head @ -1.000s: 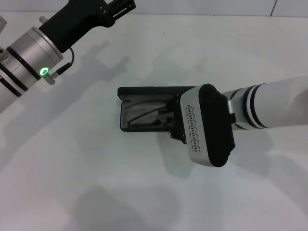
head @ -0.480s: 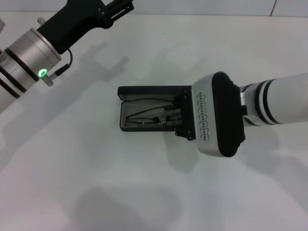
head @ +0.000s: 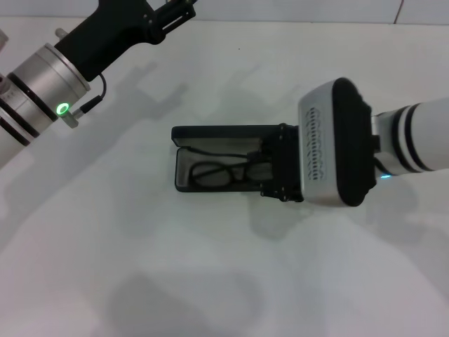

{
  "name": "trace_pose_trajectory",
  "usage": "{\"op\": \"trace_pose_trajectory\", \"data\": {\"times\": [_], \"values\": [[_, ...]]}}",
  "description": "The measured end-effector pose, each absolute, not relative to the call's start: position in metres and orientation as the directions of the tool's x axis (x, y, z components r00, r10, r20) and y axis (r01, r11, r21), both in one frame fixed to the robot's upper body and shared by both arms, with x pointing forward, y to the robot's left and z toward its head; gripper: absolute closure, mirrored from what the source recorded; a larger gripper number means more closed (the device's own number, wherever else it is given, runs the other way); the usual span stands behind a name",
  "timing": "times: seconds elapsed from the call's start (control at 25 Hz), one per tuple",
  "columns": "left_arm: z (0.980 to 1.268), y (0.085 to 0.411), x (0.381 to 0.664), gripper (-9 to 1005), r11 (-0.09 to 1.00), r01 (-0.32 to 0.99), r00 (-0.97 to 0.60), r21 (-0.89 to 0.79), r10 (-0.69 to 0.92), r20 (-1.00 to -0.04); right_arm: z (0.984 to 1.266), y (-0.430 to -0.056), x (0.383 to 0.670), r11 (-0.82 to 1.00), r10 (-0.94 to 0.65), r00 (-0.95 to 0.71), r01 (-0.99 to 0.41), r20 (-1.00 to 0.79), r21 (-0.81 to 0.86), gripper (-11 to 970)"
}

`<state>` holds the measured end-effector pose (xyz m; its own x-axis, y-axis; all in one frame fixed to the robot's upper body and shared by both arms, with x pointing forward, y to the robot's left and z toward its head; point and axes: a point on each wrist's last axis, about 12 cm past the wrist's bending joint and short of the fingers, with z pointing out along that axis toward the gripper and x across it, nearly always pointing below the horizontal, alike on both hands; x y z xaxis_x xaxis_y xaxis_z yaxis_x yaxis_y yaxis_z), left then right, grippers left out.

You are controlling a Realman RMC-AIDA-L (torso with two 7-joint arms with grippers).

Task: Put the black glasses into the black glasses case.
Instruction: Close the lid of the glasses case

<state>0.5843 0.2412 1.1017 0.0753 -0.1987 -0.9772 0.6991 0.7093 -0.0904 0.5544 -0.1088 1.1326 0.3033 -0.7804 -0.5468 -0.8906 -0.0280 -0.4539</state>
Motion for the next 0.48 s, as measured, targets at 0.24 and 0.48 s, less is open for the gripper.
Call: {"op": "trace_pose_trajectory", "data": {"times": [0.24,0.48], "values": [[1.102,0.241,0.584,103,0.708,0.7,0.076,-0.091,-0.2,-0.977,1.141,-0.117,0.557,0.024,-0.767,0.268,-0.896,-0.583,-0.443,525],[1.101,0.242,0.583,103,0.71,0.698,0.074,-0.093,-0.2,-0.977,1.154,-0.132,0.559,0.094,-0.719,0.211,-0.915,-0.662,-0.393,508]]}}
